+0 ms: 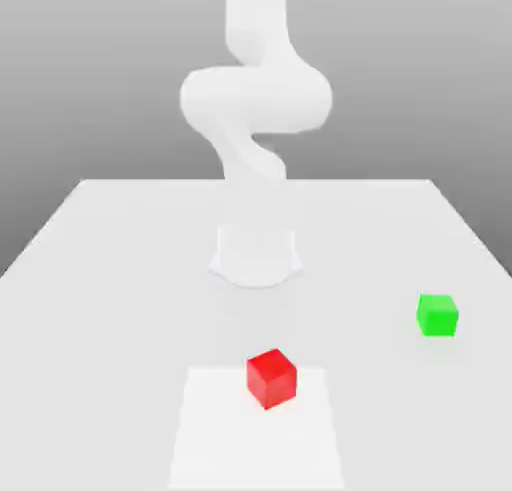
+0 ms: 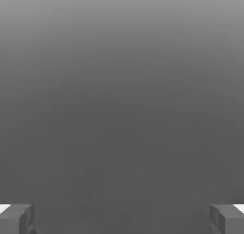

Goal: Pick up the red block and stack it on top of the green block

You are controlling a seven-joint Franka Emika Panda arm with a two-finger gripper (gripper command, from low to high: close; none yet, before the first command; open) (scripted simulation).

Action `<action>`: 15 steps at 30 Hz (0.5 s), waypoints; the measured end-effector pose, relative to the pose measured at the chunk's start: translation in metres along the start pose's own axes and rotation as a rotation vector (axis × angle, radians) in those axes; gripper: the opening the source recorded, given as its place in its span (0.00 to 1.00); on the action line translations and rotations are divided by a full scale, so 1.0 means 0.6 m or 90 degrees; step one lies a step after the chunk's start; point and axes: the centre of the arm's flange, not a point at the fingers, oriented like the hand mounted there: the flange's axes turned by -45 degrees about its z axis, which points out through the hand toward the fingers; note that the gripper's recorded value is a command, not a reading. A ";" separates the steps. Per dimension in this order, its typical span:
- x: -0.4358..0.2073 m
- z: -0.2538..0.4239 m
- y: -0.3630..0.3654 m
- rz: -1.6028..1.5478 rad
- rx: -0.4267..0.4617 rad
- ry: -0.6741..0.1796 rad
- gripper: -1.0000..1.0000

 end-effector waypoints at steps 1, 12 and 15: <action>-0.012 0.044 -0.005 0.027 -0.008 -0.024 0.50; -0.265 0.419 0.003 0.331 -0.122 -0.258 0.50; -0.359 0.479 0.012 0.413 -0.163 -0.315 0.50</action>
